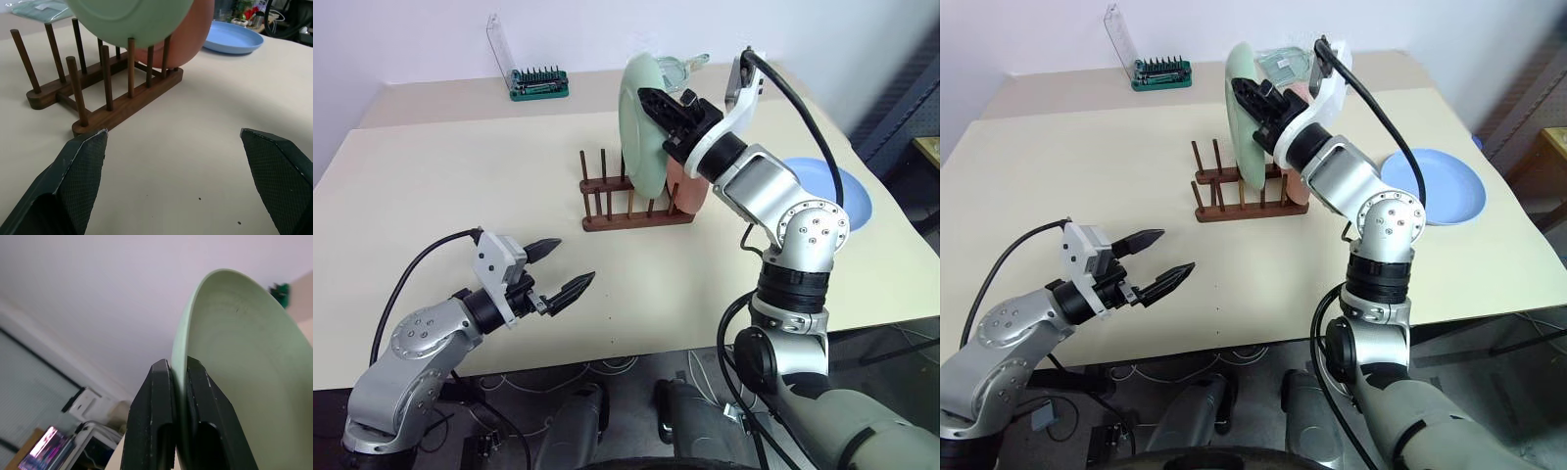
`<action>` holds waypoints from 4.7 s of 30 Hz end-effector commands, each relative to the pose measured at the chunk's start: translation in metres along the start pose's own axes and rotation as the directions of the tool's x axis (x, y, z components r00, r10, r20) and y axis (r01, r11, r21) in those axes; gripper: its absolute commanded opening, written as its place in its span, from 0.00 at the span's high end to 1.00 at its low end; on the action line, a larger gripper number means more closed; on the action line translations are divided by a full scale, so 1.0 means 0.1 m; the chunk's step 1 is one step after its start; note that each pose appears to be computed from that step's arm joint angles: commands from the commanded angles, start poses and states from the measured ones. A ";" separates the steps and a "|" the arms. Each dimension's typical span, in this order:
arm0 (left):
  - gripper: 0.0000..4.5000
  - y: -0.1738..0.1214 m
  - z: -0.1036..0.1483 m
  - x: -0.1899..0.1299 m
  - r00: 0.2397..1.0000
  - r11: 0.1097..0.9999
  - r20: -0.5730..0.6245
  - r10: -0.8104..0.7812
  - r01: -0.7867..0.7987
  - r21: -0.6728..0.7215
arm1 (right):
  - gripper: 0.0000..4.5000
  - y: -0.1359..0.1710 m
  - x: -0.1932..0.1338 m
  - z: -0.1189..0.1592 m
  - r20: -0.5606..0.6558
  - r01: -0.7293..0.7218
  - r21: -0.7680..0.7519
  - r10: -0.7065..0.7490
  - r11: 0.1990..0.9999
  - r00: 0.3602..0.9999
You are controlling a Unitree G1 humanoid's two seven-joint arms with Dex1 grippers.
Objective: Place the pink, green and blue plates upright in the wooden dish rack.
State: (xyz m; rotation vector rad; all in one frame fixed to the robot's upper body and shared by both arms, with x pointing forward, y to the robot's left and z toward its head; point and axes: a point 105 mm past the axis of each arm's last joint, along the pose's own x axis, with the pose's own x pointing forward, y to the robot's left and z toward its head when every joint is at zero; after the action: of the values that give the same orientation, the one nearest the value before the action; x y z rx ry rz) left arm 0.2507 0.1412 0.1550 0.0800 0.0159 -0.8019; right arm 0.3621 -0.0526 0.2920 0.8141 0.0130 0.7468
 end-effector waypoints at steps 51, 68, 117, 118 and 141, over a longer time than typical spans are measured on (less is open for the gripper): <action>0.00 -0.16 0.06 0.18 0.990 0.991 0.055 -0.132 0.132 0.007 | 0.01 -0.46 -1.23 1.71 0.266 0.356 -0.843 -0.261 0.404 0.928; 0.00 -0.42 0.14 0.40 0.947 0.949 0.064 -0.314 0.313 0.020 | 0.14 -2.18 -2.00 0.47 -0.072 0.084 -0.982 -0.753 0.168 0.655; 0.00 0.05 -0.02 0.07 0.997 0.998 0.034 -0.064 0.064 -0.004 | 0.99 1.13 -0.21 0.25 0.052 -0.513 -0.092 0.519 0.853 0.853; 0.00 0.06 -0.02 0.05 0.998 0.998 0.033 -0.060 0.061 -0.003 | 0.99 1.10 -0.19 0.24 0.050 -0.499 -0.077 0.503 0.863 0.863; 0.00 0.12 -0.04 0.00 0.999 1.000 0.023 -0.031 0.031 -0.001 | 0.99 0.50 0.16 -0.23 -0.080 -0.213 0.241 0.238 0.947 0.968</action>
State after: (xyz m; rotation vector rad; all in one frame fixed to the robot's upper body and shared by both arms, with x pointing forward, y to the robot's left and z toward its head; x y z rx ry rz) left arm 0.2608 0.1508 0.1427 0.0473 0.0367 -0.8344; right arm 0.3397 -0.0055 0.2993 0.9908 0.1486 0.9966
